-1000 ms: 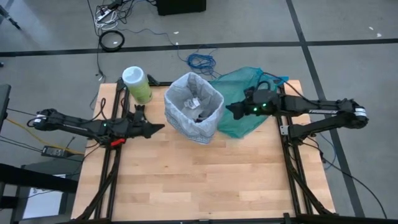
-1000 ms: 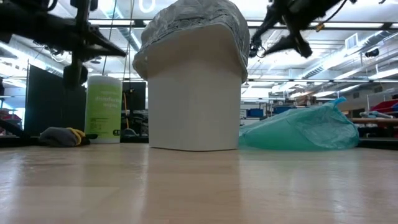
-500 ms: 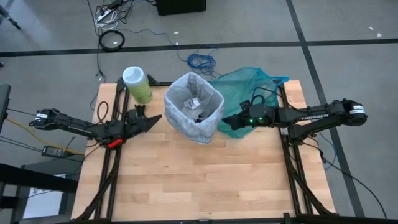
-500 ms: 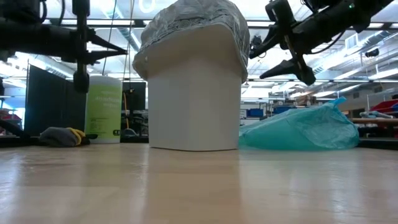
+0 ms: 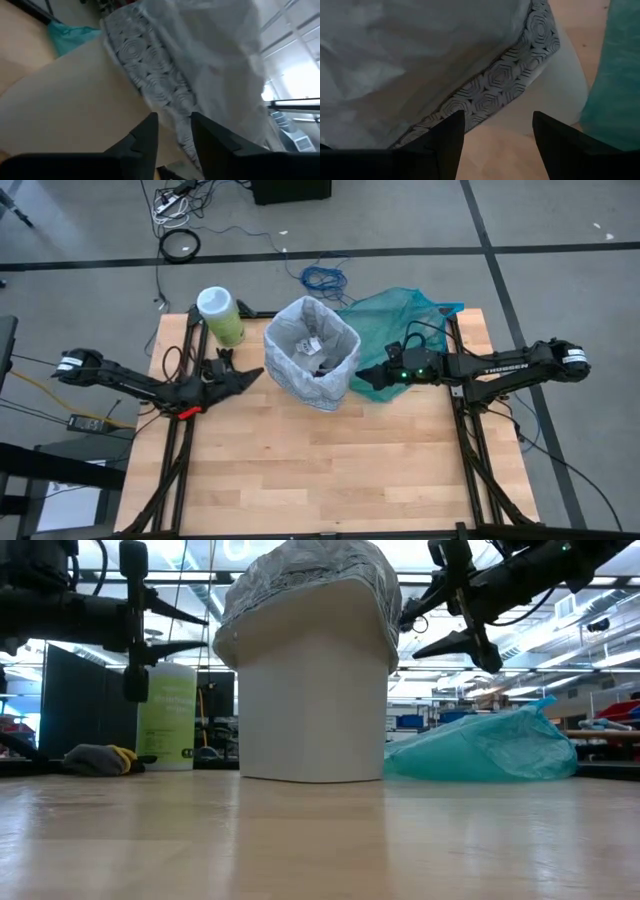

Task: Place trash/remove bag and relplace
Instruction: Remove the light blue trash bag from the trash bin

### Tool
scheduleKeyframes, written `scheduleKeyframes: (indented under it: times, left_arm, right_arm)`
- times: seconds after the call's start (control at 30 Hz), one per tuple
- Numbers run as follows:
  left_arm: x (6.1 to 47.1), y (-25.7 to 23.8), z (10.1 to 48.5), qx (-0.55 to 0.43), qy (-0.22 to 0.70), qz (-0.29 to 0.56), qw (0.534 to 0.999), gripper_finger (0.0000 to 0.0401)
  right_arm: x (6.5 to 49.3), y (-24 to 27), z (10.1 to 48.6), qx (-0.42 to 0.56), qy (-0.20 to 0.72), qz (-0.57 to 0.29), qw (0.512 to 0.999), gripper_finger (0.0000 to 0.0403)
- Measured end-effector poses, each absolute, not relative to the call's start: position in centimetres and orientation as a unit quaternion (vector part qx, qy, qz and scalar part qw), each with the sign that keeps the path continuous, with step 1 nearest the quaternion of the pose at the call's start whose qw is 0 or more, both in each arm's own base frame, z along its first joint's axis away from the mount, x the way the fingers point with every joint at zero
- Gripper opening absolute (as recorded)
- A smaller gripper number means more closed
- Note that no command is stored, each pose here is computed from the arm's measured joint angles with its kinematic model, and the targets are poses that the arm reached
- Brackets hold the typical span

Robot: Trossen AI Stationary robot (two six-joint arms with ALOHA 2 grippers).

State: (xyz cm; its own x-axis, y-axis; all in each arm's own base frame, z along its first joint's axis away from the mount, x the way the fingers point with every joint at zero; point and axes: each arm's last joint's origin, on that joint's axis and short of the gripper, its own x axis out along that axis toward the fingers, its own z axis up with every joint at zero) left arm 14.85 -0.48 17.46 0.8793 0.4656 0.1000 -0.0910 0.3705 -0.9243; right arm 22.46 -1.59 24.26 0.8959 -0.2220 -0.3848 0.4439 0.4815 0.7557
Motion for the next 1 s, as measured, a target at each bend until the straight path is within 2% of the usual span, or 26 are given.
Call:
scheduleKeyframes:
  times: [0.33, 0.7, 1.0]
  left_arm:
    - [15.8, -0.6, 16.9, -0.542, -0.185, 0.167, 0.803, 0.0165]
    - [16.3, -0.4, 16.7, -0.547, -0.240, 0.200, 0.776, 0.0168]
    - [19.0, -0.8, 16.8, -0.551, -0.219, 0.187, 0.783, 0.0168]
  right_arm:
    - [22.5, -1.6, 24.3, 0.467, 0.115, -0.193, 0.855, 0.0225]
    - [22.6, -1.6, 24.7, 0.466, 0.100, -0.183, 0.860, 0.0222]
    - [22.6, -1.6, 24.7, 0.463, 0.100, -0.183, 0.861, 0.0221]
